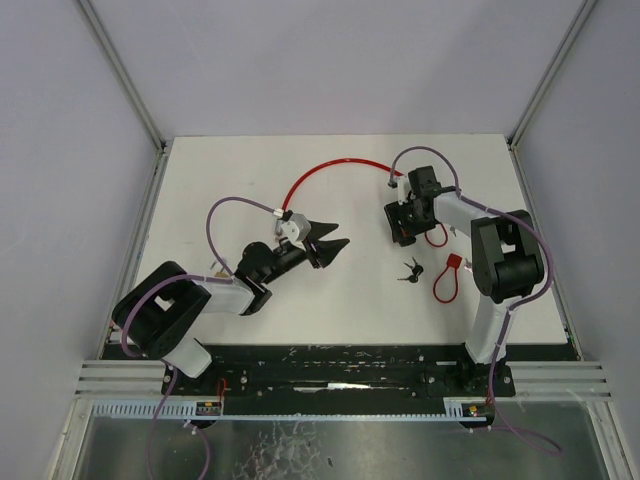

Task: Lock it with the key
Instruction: Place the key at the center of the board, then adjust the lock at the center of the board.

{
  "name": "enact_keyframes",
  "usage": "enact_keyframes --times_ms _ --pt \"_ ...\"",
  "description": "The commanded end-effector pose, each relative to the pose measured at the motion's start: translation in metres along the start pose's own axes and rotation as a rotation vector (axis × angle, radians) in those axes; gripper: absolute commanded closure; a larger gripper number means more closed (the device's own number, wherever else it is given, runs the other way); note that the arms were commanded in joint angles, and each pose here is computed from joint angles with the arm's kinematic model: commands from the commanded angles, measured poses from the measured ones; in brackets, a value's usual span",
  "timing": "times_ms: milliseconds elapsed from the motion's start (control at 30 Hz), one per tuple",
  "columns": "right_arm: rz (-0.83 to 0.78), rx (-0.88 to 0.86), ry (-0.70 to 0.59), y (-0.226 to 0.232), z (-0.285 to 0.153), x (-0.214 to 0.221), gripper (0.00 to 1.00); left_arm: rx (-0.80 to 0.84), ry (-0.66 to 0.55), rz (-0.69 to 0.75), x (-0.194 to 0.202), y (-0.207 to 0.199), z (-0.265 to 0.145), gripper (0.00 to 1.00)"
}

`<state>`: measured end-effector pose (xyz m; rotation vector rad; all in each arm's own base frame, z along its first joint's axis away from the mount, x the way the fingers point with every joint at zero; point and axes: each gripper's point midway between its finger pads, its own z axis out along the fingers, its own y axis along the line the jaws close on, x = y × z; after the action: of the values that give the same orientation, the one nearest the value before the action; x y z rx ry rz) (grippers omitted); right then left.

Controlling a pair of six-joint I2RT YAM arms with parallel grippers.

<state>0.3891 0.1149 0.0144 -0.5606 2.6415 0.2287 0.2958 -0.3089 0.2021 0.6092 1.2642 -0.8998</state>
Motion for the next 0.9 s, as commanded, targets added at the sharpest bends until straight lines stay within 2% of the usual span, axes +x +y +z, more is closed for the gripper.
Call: enact_keyframes --times_ms 0,67,167,200,267,367,467,533,567,600,633,700,800,867 --pt "-0.027 0.034 0.003 0.001 -0.001 -0.007 0.34 -0.012 -0.063 0.044 -0.018 0.003 -0.001 0.52" --pt "-0.063 0.045 0.015 -0.002 -0.003 -0.004 0.43 -0.012 -0.064 0.047 -0.018 0.003 -0.001 0.52" --pt "-0.161 0.021 0.009 0.0 -0.014 -0.001 0.5 -0.011 -0.065 0.049 -0.018 0.003 -0.002 0.52" --pt "-0.217 -0.01 0.016 0.004 -0.018 0.001 0.58 -0.009 -0.066 0.05 -0.019 0.002 -0.002 0.52" --pt "-0.324 -0.075 0.033 0.011 -0.026 0.008 0.67 -0.004 -0.065 0.051 -0.018 0.001 -0.002 0.52" --pt "-0.487 -0.192 0.038 0.025 -0.032 0.02 0.71 0.001 -0.069 0.054 -0.019 0.0 -0.003 0.52" --pt "-0.622 -0.313 0.024 0.04 -0.035 0.036 0.65 0.009 -0.077 0.06 -0.021 -0.002 -0.004 0.52" --pt "-0.639 -0.323 0.023 0.041 -0.033 0.039 0.6 0.015 -0.082 0.06 -0.022 -0.003 -0.005 0.52" --pt "-0.627 -0.316 0.03 0.04 -0.033 0.038 0.53 0.017 -0.083 0.06 -0.022 -0.003 -0.005 0.52" --pt "-0.604 -0.29 0.041 0.036 -0.032 0.036 0.4 0.017 -0.086 0.062 -0.022 -0.003 -0.006 0.52" --pt "-0.588 -0.283 0.042 0.036 -0.034 0.033 0.32 0.019 -0.09 0.065 -0.023 -0.004 -0.006 0.51" --pt "-0.569 -0.264 0.012 0.035 -0.043 0.026 0.21 0.016 -0.098 0.067 -0.025 -0.004 -0.008 0.51" --pt "-0.537 -0.246 -0.105 0.032 -0.074 0.008 0.13 0.015 -0.113 0.066 -0.028 -0.005 -0.011 0.49" --pt "-0.516 -0.234 -0.204 0.028 -0.101 -0.005 0.12 0.016 -0.135 0.057 -0.033 -0.006 -0.013 0.46"
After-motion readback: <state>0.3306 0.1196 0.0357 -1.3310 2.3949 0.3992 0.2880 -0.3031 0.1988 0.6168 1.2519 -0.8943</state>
